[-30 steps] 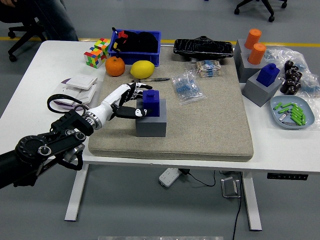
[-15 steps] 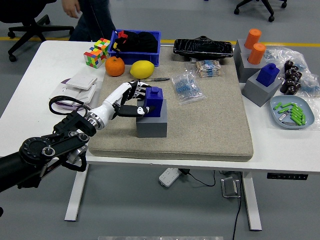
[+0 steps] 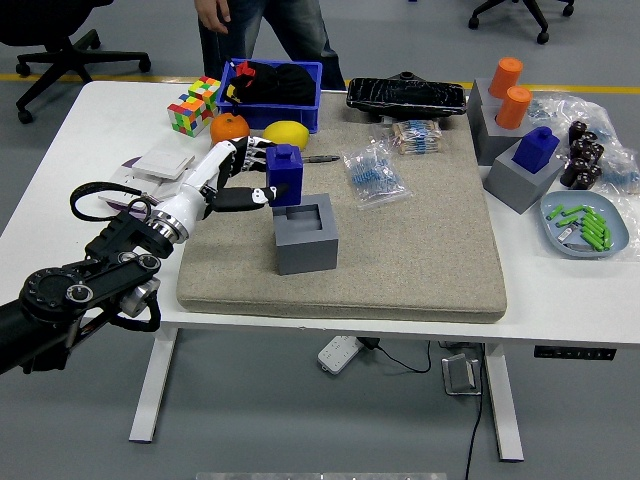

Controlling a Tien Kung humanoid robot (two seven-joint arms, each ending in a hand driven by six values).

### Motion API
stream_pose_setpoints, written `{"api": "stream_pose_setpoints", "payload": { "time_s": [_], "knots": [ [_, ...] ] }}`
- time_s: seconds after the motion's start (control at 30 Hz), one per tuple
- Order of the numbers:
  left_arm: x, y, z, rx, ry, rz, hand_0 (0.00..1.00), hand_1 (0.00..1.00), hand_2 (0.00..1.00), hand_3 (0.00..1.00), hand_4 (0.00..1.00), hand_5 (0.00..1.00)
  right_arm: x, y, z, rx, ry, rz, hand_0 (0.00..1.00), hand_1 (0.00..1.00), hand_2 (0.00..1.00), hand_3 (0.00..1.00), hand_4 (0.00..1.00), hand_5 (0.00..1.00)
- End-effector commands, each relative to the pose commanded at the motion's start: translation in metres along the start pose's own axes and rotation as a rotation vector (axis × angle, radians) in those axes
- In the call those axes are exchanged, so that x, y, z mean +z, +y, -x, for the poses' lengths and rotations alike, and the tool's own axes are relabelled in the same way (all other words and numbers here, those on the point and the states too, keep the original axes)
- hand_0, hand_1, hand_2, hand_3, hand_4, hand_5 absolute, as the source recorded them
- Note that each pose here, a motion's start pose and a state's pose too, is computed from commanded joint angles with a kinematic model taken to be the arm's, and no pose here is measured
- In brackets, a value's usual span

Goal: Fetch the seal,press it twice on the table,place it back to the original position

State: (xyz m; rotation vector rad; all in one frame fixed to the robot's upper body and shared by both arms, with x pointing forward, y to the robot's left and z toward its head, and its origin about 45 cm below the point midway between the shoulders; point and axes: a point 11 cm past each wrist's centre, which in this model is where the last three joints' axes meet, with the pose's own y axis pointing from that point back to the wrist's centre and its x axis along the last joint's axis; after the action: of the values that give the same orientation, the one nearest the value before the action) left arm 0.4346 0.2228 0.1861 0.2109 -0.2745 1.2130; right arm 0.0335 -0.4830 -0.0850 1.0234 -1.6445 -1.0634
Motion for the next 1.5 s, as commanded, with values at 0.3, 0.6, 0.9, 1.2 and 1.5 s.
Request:
{"api": "stream_pose_setpoints", "payload": {
  "time_s": [0.3, 0.6, 0.9, 1.2, 1.5],
  "knots": [
    [-0.033, 0.015, -0.032, 0.099, -0.032, -0.071, 0.663, 0.516, 0.475, 0.591, 0.644, 0.002, 0.000, 0.000, 0.001, -0.001, 0.000, 0.000, 0.734, 0.684, 0.652, 0.617, 0.716, 0.517],
    [-0.084, 0.042, -0.030, 0.135, -0.012, -0.206, 0.662, 0.515, 0.476, 0.589, 0.647, 0.002, 0.001, 0.000, 0.002, -0.004, 0.002, 0.002, 0.734, 0.684, 0.652, 0.617, 0.715, 0.516],
    [-0.103, 0.054, -0.023, 0.147, -0.001, -0.254, 0.663, 0.518, 0.477, 0.589, 0.655, 0.002, 0.000, 0.000, 0.002, -0.005, 0.008, 0.003, 0.734, 0.684, 0.652, 0.617, 0.716, 0.516],
    [-0.111, 0.060, -0.018, 0.134, -0.003, -0.276, 0.659, 0.519, 0.478, 0.589, 0.663, 0.002, 0.000, 0.000, 0.002, -0.005, 0.014, 0.004, 0.734, 0.684, 0.652, 0.617, 0.716, 0.516],
    [-0.112, 0.062, -0.021, 0.133, -0.013, -0.281, 0.659, 0.519, 0.478, 0.588, 0.666, 0.002, 0.001, 0.000, 0.002, -0.005, 0.019, 0.005, 0.734, 0.684, 0.652, 0.617, 0.716, 0.516]
  ]
}}
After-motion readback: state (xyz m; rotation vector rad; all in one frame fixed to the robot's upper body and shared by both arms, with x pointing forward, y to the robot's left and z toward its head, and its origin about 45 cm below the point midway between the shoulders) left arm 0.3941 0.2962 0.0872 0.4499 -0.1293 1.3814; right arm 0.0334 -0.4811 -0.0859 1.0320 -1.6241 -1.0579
